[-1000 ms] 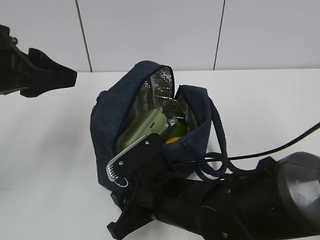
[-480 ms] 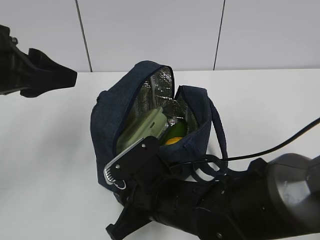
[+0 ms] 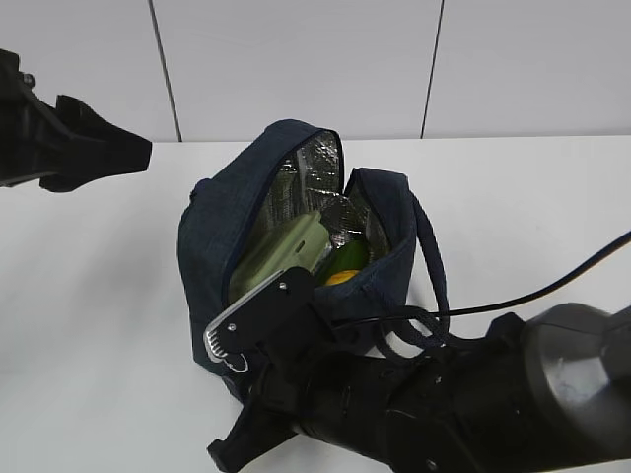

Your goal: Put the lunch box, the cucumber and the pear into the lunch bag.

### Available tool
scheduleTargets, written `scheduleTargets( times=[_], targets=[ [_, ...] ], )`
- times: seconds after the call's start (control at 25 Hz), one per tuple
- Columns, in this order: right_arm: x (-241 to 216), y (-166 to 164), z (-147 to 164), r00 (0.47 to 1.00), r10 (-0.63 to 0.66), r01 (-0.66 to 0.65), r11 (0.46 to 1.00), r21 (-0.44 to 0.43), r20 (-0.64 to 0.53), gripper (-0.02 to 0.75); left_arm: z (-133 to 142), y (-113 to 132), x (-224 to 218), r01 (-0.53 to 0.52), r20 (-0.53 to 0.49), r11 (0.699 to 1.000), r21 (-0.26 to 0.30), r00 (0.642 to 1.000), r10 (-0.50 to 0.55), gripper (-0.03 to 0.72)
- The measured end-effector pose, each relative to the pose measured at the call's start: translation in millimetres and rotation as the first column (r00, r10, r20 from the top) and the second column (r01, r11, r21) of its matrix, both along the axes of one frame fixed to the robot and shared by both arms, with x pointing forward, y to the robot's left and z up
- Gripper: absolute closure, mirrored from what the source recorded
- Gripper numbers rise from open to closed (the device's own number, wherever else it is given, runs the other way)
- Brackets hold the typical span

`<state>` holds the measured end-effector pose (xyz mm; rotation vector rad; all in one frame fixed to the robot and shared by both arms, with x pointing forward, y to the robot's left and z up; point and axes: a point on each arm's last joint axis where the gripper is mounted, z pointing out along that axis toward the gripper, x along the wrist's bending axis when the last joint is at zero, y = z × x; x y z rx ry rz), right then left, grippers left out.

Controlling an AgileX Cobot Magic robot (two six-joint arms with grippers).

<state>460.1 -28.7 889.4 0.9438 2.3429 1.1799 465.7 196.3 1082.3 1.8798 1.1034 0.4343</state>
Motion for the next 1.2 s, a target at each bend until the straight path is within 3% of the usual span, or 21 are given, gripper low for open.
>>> scheduleTargets(
  times=[1.2],
  targets=[
    [3.1, 2.0, -7.3, 0.999, -0.005, 0.005, 1.0, 0.015, 0.032, 0.54, 0.0, 0.0, 0.0, 0.0, 0.0, 1.0, 0.0, 1.0, 0.0, 0.346]
  ],
)
